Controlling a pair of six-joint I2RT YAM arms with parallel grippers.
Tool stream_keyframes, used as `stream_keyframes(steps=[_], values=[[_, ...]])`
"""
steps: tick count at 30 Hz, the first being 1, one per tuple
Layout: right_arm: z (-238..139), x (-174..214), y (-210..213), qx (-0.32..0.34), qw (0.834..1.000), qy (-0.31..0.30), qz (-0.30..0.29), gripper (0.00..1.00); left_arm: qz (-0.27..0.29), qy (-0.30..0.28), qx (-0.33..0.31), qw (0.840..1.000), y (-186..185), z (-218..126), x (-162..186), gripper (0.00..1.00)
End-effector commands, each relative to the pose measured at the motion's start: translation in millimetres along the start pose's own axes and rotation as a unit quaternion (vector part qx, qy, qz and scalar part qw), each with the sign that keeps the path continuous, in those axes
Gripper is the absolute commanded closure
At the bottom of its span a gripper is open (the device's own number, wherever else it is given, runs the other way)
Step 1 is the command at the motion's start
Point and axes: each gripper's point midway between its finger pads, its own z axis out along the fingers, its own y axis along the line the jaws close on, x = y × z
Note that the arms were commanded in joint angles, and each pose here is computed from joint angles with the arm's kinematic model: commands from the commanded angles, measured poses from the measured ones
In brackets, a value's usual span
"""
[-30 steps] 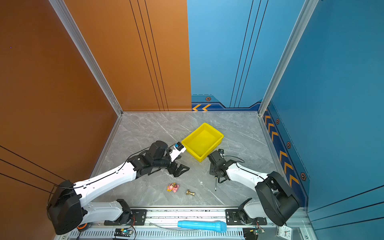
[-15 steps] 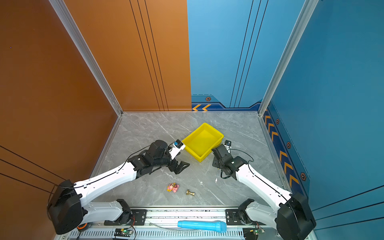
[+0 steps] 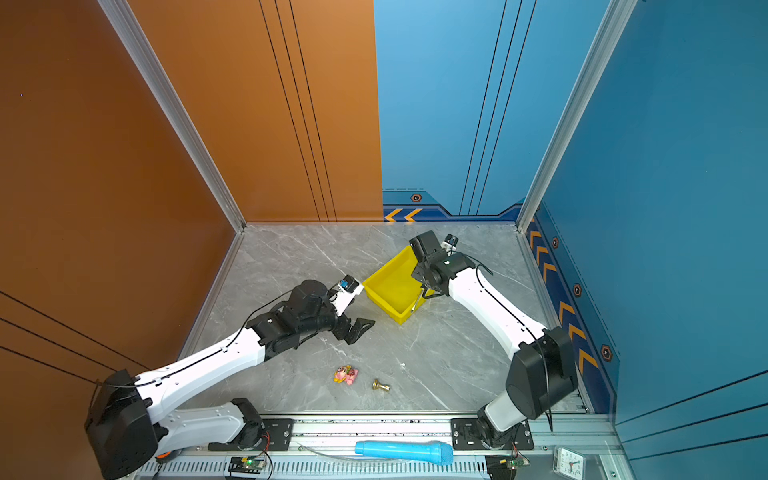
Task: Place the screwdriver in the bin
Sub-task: 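Carry the screwdriver with the right gripper over the yellow bin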
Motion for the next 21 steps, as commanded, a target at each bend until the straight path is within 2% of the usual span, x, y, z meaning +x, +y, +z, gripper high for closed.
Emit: stream_keyframes(steps=[1,7,13,21], values=[[12.5,-8.8,8.7,0.013,1.0,0.005,0.023,1.0,-0.005,-0.005,-0.018,1.0,8.2,-4.3,1.3,0.02],[59.4,-18.0,29.0,0.004,0.998,0.011,0.057,1.0,-0.007,-0.004,-0.03,1.0,11.8,-5.5,3.3,0.02],[107.9,-12.9,43.4,0.009,0.998,0.033,0.059,1.0,-0.013,-0.002,-0.034,0.999,13.3,-6.3,7.2,0.02],[158.0,12.0,35.5,0.04,0.995,0.071,0.059,1.0,-0.013,0.004,-0.047,0.999,19.1,-10.1,12.0,0.02]])
